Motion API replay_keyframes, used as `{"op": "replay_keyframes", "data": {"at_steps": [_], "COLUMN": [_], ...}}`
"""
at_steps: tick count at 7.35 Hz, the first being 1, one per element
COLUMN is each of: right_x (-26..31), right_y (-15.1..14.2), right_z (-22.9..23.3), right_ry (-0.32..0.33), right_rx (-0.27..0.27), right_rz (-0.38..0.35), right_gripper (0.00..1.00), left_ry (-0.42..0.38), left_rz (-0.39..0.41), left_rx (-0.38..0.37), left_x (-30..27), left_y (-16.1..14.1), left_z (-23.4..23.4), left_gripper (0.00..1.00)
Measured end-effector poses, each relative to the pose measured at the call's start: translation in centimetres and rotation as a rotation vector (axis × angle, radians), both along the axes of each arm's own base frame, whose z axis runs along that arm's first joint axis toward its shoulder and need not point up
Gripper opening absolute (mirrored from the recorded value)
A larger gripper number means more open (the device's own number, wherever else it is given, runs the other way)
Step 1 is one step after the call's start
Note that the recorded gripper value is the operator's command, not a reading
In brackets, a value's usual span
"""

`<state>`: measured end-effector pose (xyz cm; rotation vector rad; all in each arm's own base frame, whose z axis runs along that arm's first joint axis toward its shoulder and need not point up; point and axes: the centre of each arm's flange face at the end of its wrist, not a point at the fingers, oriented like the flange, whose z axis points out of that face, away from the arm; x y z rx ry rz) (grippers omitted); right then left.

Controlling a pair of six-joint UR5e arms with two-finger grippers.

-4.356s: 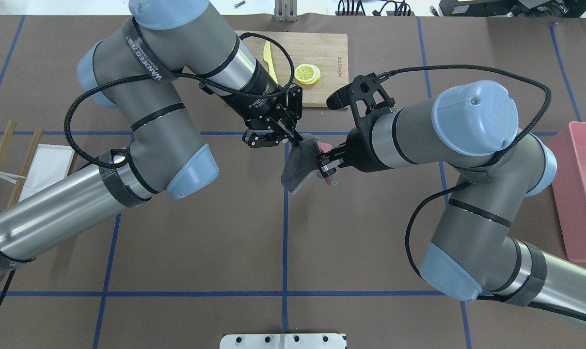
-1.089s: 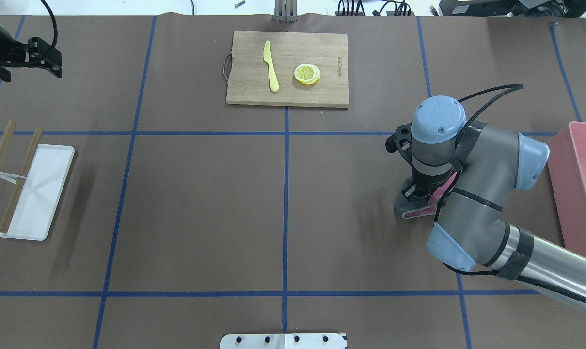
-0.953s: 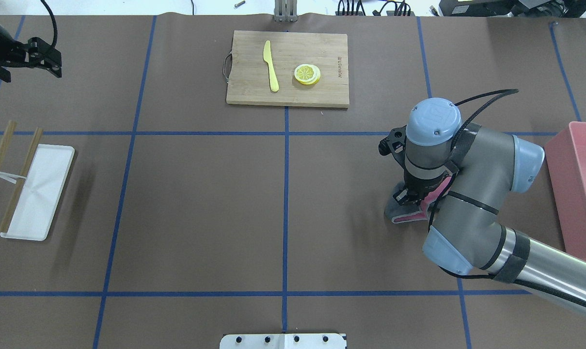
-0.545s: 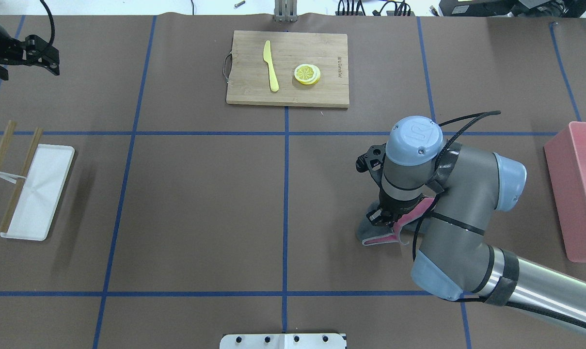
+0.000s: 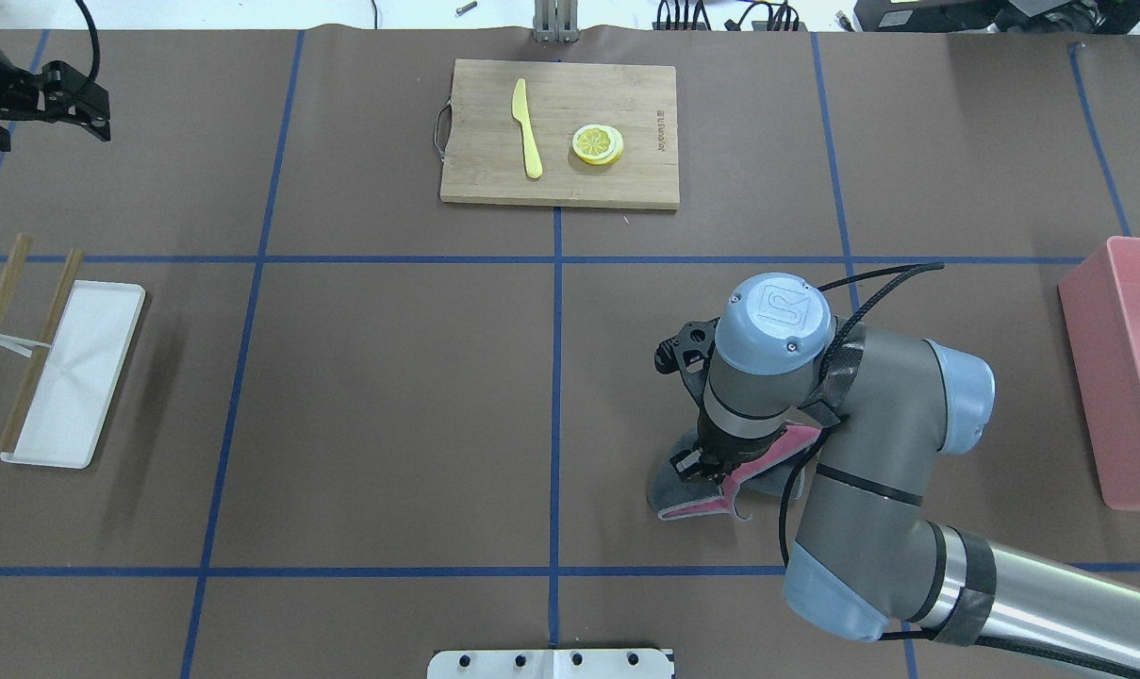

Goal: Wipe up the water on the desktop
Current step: 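Wipe the cloth across the table toward the robot with the right gripper, then wipe the cloth farther from the robot and back with the right gripper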

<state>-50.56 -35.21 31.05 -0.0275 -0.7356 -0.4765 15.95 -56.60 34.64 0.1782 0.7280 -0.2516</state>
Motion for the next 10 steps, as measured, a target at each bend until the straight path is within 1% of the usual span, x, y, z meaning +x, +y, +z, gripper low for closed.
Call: {"op": "replay_keyframes", "data": {"at_steps": [1, 3, 4, 6, 7, 8, 9, 10], "right_x": [0.6, 2.4, 3.6, 8.5, 11.5, 13.8, 15.1, 15.3], "right_y": [-1.2, -5.9, -8.7, -15.6, -18.8, -21.2, -22.5, -22.7], "right_z": [0.6, 3.8, 5.9, 10.1, 12.0, 13.5, 14.3, 14.0], "right_ry": [0.013, 0.070, 0.099, 0.143, 0.159, 0.170, 0.174, 0.168], "right_rx": [-0.006, -0.030, -0.032, -0.016, -0.004, 0.006, 0.011, 0.018], "right_rz": [0.023, 0.089, 0.110, 0.136, 0.134, 0.126, 0.119, 0.115], "right_gripper": [0.00, 0.00, 0.00, 0.00, 0.00, 0.00, 0.00, 0.00], "left_ry": [0.002, 0.005, 0.005, 0.005, 0.005, 0.007, 0.007, 0.007], "left_rz": [-0.002, -0.007, -0.008, -0.009, -0.011, -0.014, -0.015, -0.016], "left_rx": [0.001, 0.002, 0.002, 0.002, 0.000, -0.001, -0.002, -0.003], "left_x": [0.0, -0.4, -0.5, -0.5, -0.6, -0.6, -0.6, -0.6], "left_y": [0.0, 0.0, 0.1, 0.2, 0.2, 0.3, 0.3, 0.3], "left_z": [-0.2, -0.3, -0.3, -0.3, -0.3, -0.3, -0.3, -0.3], "left_gripper": [0.98, 0.98, 0.98, 0.98, 0.98, 0.98, 0.98, 0.98]}}
